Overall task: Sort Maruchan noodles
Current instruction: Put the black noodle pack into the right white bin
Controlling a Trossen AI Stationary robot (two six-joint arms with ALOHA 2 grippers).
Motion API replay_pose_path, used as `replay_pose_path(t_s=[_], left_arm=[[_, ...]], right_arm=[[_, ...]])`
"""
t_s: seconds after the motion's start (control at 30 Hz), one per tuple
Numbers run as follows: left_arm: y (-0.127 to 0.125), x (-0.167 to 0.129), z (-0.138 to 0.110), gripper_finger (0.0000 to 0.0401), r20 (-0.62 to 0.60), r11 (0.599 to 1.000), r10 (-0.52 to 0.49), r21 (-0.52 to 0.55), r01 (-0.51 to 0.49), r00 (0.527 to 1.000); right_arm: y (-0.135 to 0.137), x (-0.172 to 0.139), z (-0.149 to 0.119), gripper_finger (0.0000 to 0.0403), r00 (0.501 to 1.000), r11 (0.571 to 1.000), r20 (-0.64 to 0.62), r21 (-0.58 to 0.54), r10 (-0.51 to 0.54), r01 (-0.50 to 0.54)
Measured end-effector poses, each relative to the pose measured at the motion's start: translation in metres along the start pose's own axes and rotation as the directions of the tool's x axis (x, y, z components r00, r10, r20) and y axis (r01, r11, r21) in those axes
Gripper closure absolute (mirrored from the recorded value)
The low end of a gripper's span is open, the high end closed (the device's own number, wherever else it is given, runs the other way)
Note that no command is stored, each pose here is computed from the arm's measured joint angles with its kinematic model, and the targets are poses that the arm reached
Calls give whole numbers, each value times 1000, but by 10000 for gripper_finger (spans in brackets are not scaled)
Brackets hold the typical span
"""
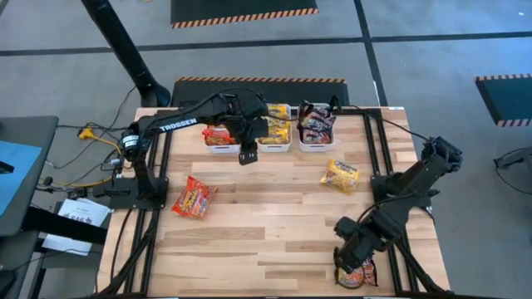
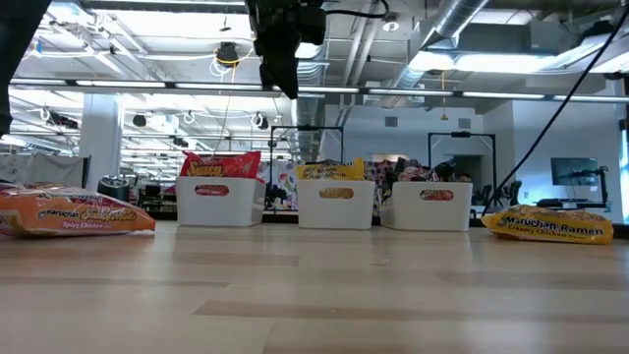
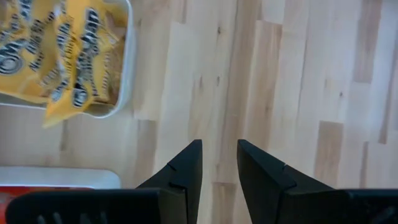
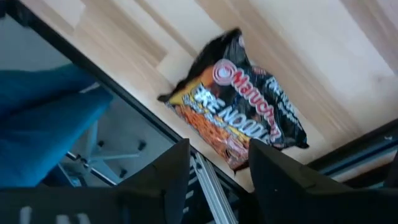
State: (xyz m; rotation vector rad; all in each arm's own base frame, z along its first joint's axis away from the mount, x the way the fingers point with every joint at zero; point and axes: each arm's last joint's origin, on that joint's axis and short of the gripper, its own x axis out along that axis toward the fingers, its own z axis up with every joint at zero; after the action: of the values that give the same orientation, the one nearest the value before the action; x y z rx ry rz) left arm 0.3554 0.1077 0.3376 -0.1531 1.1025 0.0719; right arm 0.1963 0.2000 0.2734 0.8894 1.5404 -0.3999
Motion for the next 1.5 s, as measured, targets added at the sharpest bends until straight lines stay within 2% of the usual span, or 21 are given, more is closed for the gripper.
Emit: replay_pose_path(t_s=[0.13,0.3,0.47,0.57,0.73,0.87,0.97,1.13,1.2,1.3,1.5], left_arm=[[-13,2,-1,315,-28,999,-18,-38,17,999],[-38,5,0,315,-37,998,-47,-51,45,998],[-66,7,1,315,-24,997,-77,-33,77,997],[-79,8,1,315,-19,995,-93,-28,92,996],[-94,9,1,315,-12,992,-110,-61,109,994],[-104,9,0,315,-15,991,-118,-65,116,993],[-110,9,0,315,-10,992,-106,-67,105,994],[-113,9,2,315,18,991,-100,-84,101,995],[-113,9,2,315,23,991,-99,-93,100,995],[-113,9,2,315,23,990,-98,-95,100,995],[-113,9,3,315,26,991,-96,-95,98,995]], right_arm=[[0,7,-6,183,1000,1000,-9,-21,17,-17],[-5,35,-15,166,998,998,-27,-11,59,-59],[-22,55,-22,167,999,998,-29,64,-20,22],[-26,62,-24,167,999,997,-33,80,-21,23],[-31,72,-24,167,999,997,-36,73,-16,19],[-29,89,-21,168,997,996,-30,52,-67,69],[-26,107,-20,168,991,994,-71,-8,-113,113],[-20,131,-20,170,978,989,-148,-17,-149,148],[-18,137,-20,180,974,988,-170,-9,-152,153],[-17,141,-19,216,971,988,-185,5,-150,154],[-16,142,-12,334,971,987,-190,39,-143,153]])
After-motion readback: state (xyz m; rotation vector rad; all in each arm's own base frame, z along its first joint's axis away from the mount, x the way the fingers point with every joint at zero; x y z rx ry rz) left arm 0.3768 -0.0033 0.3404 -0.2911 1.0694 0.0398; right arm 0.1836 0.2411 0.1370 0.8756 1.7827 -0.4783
